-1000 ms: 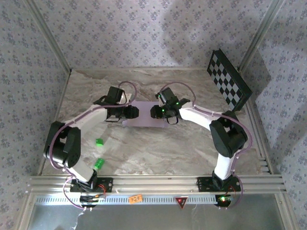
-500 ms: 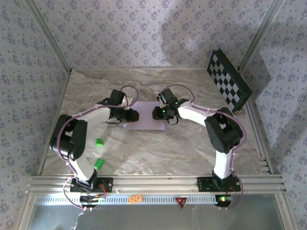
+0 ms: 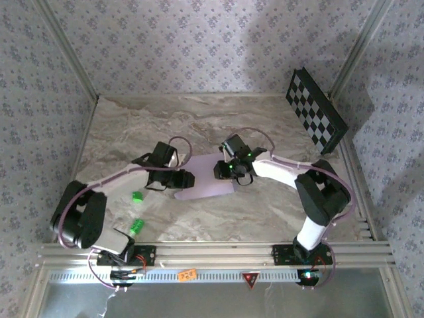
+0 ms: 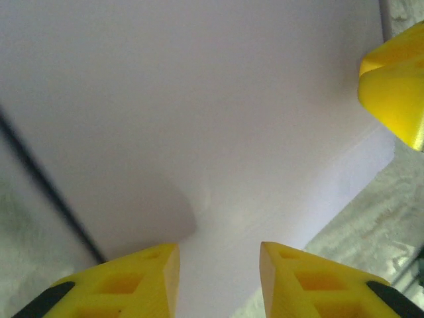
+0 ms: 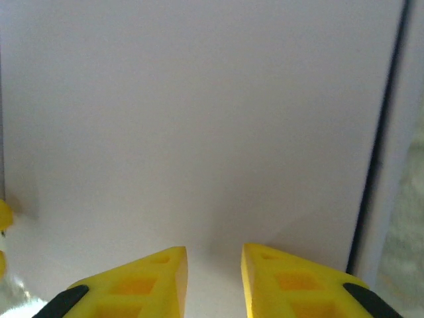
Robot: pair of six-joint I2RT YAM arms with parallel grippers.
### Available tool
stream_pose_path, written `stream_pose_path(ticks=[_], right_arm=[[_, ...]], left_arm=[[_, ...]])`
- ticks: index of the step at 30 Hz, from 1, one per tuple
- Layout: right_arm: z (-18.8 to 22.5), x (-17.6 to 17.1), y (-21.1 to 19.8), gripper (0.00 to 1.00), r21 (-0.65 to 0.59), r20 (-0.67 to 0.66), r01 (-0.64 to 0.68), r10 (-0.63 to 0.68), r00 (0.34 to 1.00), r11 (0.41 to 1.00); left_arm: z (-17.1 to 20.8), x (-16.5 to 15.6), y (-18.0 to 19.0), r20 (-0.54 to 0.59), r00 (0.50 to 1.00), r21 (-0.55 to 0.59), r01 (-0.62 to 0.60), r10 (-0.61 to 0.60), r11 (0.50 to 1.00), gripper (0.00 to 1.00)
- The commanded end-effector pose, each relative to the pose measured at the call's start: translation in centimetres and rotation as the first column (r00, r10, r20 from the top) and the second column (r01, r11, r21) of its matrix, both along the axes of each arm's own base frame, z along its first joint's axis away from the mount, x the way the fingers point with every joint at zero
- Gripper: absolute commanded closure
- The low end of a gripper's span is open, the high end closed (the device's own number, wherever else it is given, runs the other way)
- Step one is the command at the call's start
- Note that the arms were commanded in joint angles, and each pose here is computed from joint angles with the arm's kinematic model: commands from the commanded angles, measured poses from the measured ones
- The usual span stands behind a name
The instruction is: Fold the paper box
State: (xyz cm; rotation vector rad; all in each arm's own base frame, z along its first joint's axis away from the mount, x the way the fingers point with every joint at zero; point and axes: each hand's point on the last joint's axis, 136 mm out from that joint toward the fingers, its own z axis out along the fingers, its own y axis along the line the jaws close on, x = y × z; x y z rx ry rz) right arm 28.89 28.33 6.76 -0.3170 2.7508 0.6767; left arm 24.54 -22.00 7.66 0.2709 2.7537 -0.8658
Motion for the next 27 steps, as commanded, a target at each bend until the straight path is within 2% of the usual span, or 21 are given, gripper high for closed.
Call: stream_pose_path(ticks=[1, 3, 6, 8, 12, 15, 20, 27], right_arm=[[0.8, -1.9, -1.6, 0.68, -0.024, -0.075, -0.005, 0.004, 0.997, 1.0], [2.3, -1.3, -1.6, 0.66, 0.011, -0.058, -0.004, 0.004, 0.998, 1.0], [3.8, -0.7, -2.0, 0.64, 0.046, -0.044, -0.008, 0.01, 0.999, 0.999], [4.0, -0.6, -2.6, 0.63, 0.043, -0.045, -0.013, 0.015, 0.999, 0.999], [3.2, -0.7, -4.2, 0.6, 0.017, -0.072, -0.016, 0.017, 0.997, 1.0], [2.2, -0.9, -4.7, 0.58, 0.024, -0.107, -0.029, 0.031, 0.994, 0.999], [0.6, -1.1, -4.2, 0.57, 0.051, -0.154, -0.055, 0.062, 0.986, 0.997], [-1.9, -1.4, -4.3, 0.59, 0.025, -0.209, -0.053, 0.057, 0.976, 0.998]], left_arm=[[3.6, 0.5, 0.9, 0.054, 0.996, -0.023, -0.066, 0.067, 0.998, 0.61], [5.6, 1.1, 1.4, 0.096, 0.992, -0.037, -0.083, 0.086, 0.996, 0.58], [6.2, 1.5, 2.6, 0.105, 0.988, -0.037, -0.108, 0.112, 0.993, 0.56], [5.4, 1.5, 3.3, 0.084, 0.988, -0.03, -0.125, 0.127, 0.992, 0.55], [3.2, 1.0, 3.6, 0.023, 0.992, -0.018, -0.12, 0.12, 0.993, 0.44], [1.9, 0.8, 3.3, -0.01, 0.994, -0.023, -0.11, 0.11, 0.994, 0.4], [0.6, 0.7, 3.0, -0.046, 0.993, -0.029, -0.105, 0.104, 0.994, 0.38], [-1.5, 0.6, 2.8, -0.087, 0.991, -0.024, -0.105, 0.103, 0.994, 0.38]])
